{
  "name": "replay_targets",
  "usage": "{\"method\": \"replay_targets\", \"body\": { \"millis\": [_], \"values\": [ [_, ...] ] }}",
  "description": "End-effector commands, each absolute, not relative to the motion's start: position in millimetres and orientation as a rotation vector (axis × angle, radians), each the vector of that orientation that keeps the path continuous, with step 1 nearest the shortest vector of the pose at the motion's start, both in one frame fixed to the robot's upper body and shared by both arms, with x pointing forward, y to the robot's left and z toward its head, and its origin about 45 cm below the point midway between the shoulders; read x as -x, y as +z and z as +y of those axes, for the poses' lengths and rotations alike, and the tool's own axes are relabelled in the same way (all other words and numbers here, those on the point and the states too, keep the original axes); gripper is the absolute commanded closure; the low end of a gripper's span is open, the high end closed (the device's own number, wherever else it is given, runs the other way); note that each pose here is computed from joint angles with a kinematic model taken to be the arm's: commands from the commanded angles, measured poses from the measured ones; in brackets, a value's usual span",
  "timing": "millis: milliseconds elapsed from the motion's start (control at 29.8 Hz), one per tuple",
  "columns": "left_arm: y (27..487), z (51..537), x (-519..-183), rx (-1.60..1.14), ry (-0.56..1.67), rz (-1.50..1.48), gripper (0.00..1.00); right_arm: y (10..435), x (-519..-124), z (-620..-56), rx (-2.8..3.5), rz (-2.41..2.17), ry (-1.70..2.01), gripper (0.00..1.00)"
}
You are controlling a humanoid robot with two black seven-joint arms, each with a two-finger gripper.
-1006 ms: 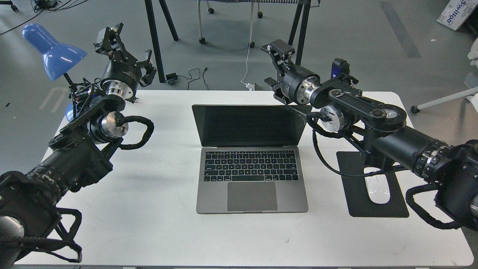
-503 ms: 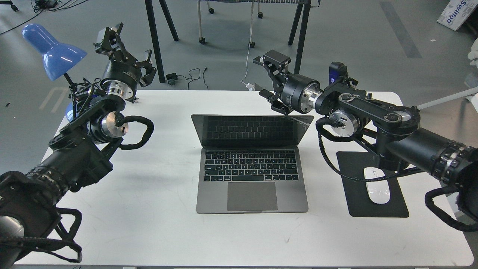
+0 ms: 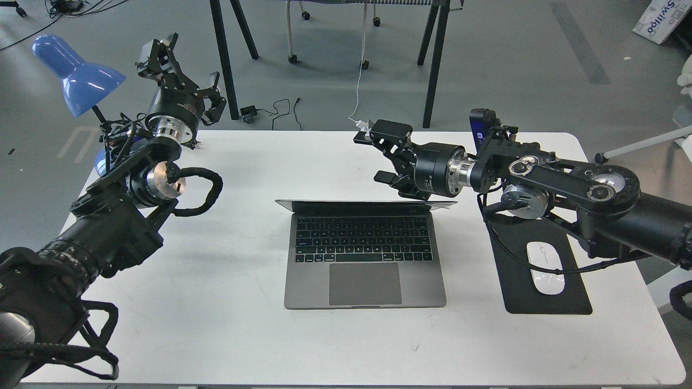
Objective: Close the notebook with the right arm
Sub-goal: 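Push the laptop screen down toward the keyboard with the right gripper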
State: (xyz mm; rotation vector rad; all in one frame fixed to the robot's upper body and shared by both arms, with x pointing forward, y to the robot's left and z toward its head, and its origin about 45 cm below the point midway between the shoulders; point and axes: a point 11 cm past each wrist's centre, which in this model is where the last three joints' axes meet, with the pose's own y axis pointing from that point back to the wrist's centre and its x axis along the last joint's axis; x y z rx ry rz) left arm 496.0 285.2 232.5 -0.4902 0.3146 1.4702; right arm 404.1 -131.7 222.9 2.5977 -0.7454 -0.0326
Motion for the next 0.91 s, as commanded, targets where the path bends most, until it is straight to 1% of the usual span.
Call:
{"method": "replay_targets", "body": {
  "millis": [0, 335, 872],
  "values": [
    [233, 285, -496, 0.491, 1.469, 0.315, 0.00, 220, -393, -132, -2.596, -0.662, -0.001, 0.00],
    [233, 285, -496, 0.491, 1.469, 0.315, 0.00, 189, -358, -132, -2.524, -0.469, -0.001, 0.00],
    [233, 285, -496, 0.491, 1.469, 0.315, 0.00, 133, -328, -157, -2.338, -0.362, -0.019, 0.00]
  ]
}}
